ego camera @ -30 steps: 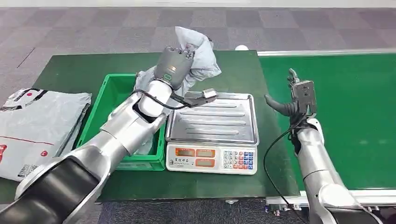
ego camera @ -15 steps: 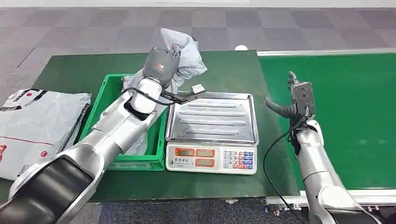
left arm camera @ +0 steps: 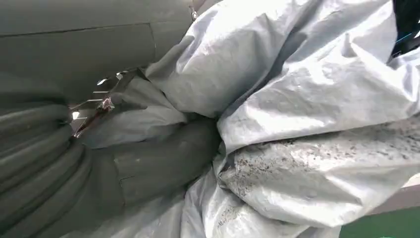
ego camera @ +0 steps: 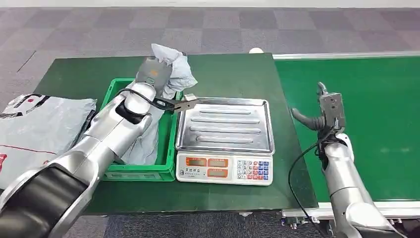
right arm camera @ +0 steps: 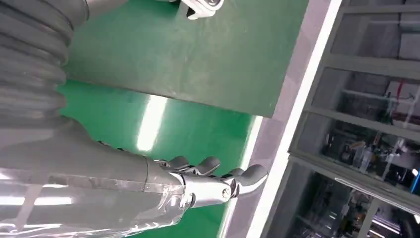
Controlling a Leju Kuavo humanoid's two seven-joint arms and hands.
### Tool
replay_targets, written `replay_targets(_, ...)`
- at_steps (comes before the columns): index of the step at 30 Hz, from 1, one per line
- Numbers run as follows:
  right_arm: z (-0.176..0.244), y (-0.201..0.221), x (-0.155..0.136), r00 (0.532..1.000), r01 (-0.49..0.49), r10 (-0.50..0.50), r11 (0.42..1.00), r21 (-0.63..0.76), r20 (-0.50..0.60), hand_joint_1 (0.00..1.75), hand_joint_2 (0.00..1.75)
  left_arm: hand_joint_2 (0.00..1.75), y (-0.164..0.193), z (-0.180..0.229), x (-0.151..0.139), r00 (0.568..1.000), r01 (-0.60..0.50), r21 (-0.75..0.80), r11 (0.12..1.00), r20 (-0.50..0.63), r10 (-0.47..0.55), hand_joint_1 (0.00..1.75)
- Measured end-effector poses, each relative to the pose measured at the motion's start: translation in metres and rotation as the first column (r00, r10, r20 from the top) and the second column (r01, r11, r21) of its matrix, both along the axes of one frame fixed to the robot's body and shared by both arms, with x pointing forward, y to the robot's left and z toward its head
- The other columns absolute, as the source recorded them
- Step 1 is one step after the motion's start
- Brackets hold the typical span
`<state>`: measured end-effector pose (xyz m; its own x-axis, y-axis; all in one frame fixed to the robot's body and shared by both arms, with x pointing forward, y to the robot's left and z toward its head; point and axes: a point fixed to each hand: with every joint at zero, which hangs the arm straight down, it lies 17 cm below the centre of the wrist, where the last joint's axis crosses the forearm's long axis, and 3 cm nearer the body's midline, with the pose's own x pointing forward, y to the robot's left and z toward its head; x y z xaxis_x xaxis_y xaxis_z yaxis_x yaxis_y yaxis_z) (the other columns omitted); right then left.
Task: Moved the parcel from conveyor to table for the left to box.
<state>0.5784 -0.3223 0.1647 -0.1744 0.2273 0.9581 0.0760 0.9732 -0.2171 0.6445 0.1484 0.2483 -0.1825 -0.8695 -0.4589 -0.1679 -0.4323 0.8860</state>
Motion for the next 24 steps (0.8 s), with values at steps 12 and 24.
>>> replay_targets(12, 0.002, -0.008, -0.001, 1.0, 0.005, -0.005, 1.0, -0.005, 0.012, 0.0, 1.75, 1.75, 0.017, -0.046, -0.006, 0.973, -0.001, 0.068, 0.998, -0.231, 0.017, 1.75)
replay_targets(24, 0.002, -0.012, -0.002, 0.999, 0.033, -0.033, 0.999, -0.022, 0.008, 0.0, 1.75, 1.75, 0.051, -0.068, -0.008, 0.946, -0.047, 0.096, 0.994, -0.315, 0.075, 0.0)
